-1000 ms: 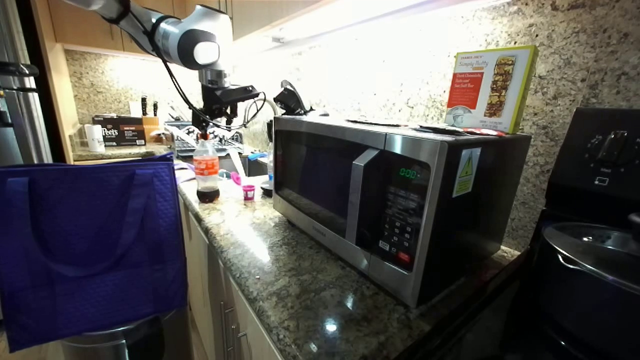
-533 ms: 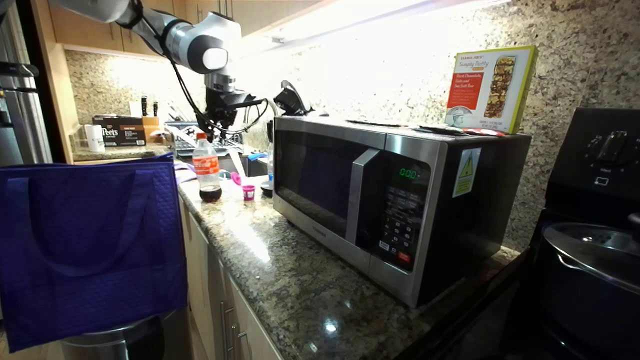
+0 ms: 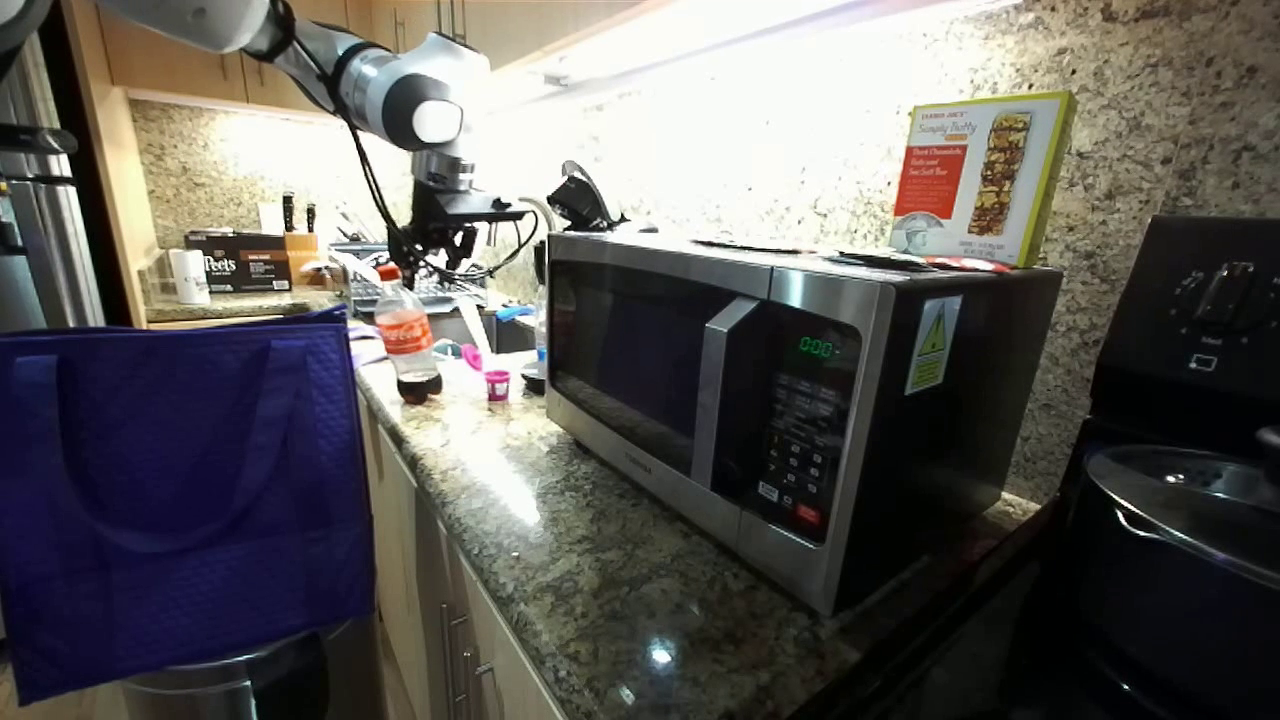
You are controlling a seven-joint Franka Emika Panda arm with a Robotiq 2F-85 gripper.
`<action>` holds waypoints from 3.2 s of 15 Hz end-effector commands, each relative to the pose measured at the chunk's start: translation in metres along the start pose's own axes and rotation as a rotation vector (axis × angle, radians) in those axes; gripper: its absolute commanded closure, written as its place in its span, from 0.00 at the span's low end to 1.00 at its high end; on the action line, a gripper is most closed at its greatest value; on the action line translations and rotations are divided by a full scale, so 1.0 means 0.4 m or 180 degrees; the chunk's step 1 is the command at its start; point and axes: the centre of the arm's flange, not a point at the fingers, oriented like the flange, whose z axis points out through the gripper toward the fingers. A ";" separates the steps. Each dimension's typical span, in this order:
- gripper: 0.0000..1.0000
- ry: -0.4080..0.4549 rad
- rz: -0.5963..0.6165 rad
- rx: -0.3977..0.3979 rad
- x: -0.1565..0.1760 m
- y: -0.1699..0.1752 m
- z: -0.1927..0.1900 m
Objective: Close the microwave door, place the pink jar on the counter, then put the coca-cola bottle in the bag
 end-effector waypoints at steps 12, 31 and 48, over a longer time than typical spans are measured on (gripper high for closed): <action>0.00 -0.0272 0.1430 0.0154 -0.047 -0.027 -0.053; 0.00 -0.0507 0.1261 0.0428 0.050 -0.049 -0.015; 0.29 -0.0493 0.1178 0.0364 0.031 -0.042 -0.001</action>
